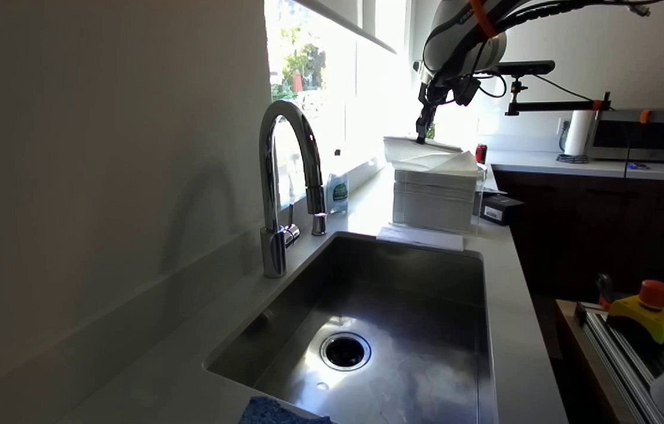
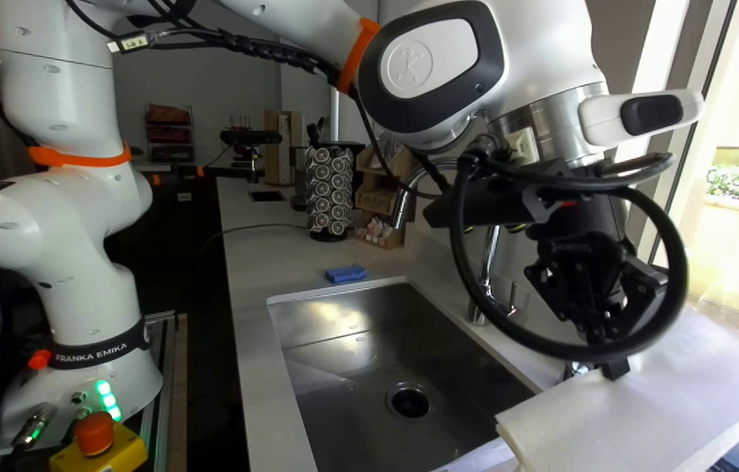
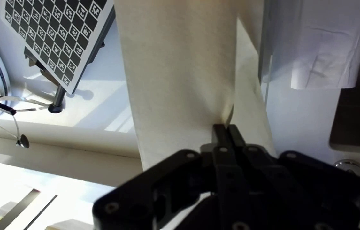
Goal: Pick a paper towel and put it on the side of the sink
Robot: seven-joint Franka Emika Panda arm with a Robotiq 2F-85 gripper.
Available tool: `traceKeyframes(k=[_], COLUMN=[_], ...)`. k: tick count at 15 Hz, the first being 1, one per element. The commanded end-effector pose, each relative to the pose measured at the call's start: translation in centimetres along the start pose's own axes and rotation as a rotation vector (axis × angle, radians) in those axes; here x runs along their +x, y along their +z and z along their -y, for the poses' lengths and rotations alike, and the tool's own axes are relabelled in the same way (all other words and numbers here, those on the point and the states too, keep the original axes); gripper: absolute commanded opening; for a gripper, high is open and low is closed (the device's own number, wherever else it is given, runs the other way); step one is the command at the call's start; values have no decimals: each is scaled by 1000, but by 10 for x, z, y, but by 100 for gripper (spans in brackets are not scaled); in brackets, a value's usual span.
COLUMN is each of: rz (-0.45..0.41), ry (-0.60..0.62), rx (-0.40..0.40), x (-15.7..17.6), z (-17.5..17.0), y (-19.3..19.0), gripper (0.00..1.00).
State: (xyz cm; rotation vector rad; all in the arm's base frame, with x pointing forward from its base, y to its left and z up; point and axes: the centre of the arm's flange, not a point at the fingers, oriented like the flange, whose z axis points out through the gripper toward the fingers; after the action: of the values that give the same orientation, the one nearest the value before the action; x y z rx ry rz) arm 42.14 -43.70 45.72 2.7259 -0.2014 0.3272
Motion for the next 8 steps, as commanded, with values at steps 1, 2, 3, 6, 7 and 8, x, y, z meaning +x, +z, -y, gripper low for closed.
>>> traceKeyframes(k=[1,2,3,6,7,8], rz=[-8,-9,-12,-21,-28,-33], ry=[-4,-3,-1,7,11,14], rx=[10,11,8,3,-4,-7], x=[1,2,1,0,1,1], z=[-1,-1,-2,-4,-5,-6], y=[-8,-11,-13,-24,-27,-30], gripper=[1,1,1,1,1,1])
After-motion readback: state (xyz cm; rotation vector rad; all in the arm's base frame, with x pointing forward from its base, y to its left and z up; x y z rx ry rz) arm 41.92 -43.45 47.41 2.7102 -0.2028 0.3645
